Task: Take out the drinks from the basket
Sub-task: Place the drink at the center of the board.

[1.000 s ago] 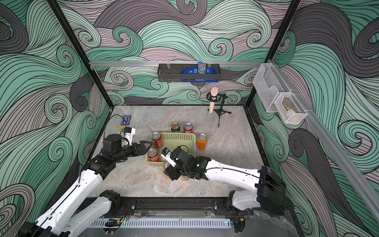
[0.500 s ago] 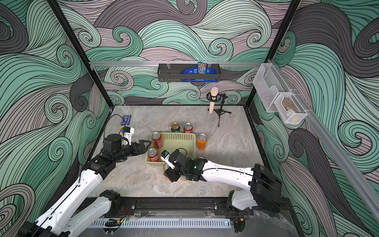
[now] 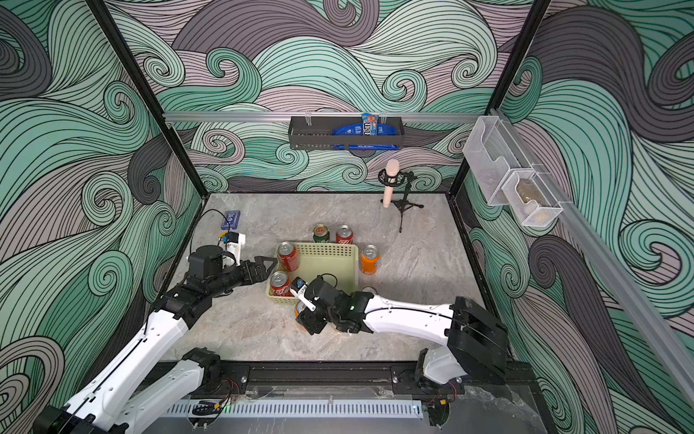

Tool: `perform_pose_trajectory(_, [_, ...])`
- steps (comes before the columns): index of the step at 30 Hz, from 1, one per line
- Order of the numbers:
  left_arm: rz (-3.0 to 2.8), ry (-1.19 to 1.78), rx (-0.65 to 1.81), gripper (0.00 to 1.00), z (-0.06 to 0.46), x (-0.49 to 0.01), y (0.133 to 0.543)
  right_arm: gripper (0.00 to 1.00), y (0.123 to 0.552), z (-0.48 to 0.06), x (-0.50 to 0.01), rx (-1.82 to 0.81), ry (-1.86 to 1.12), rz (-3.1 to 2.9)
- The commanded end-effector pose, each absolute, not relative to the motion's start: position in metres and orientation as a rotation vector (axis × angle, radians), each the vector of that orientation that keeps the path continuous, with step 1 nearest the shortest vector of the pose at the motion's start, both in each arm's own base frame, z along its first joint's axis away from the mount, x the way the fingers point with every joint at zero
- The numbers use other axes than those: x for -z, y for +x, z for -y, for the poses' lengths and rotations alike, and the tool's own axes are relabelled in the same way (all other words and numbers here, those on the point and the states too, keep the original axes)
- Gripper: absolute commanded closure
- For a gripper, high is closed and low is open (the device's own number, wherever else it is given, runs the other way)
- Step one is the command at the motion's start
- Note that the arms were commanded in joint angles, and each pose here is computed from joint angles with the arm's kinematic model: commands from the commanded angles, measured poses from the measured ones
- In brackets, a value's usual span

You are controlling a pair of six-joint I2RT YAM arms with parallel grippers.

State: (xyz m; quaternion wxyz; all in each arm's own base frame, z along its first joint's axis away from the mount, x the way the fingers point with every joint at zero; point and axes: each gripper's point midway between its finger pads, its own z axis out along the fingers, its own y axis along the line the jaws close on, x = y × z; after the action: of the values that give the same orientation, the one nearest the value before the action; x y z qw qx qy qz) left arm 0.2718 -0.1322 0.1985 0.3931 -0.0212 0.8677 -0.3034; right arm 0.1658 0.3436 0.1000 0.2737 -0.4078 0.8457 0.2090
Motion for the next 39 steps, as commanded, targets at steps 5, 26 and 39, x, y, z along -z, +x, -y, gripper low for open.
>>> perform_pose_trajectory(5, [-2.159, -0.023, 0.758, 0.01, 0.133, -0.211, 0.274, 0.46, 0.167, -0.354, -0.107, -0.586, -1.074, -2.250])
perform_pose_trajectory(26, [-2.150, -0.092, 0.668, 0.01, 0.117, -0.215, 0.279, 0.11, 0.176, -0.368, -0.149, -0.629, -1.018, -2.158])
perform_pose_trajectory(39, [-2.107, -0.241, 0.510, 0.01, 0.072, -0.240, 0.311, 0.02, 0.264, -0.367, -0.243, -0.807, -0.680, -2.097])
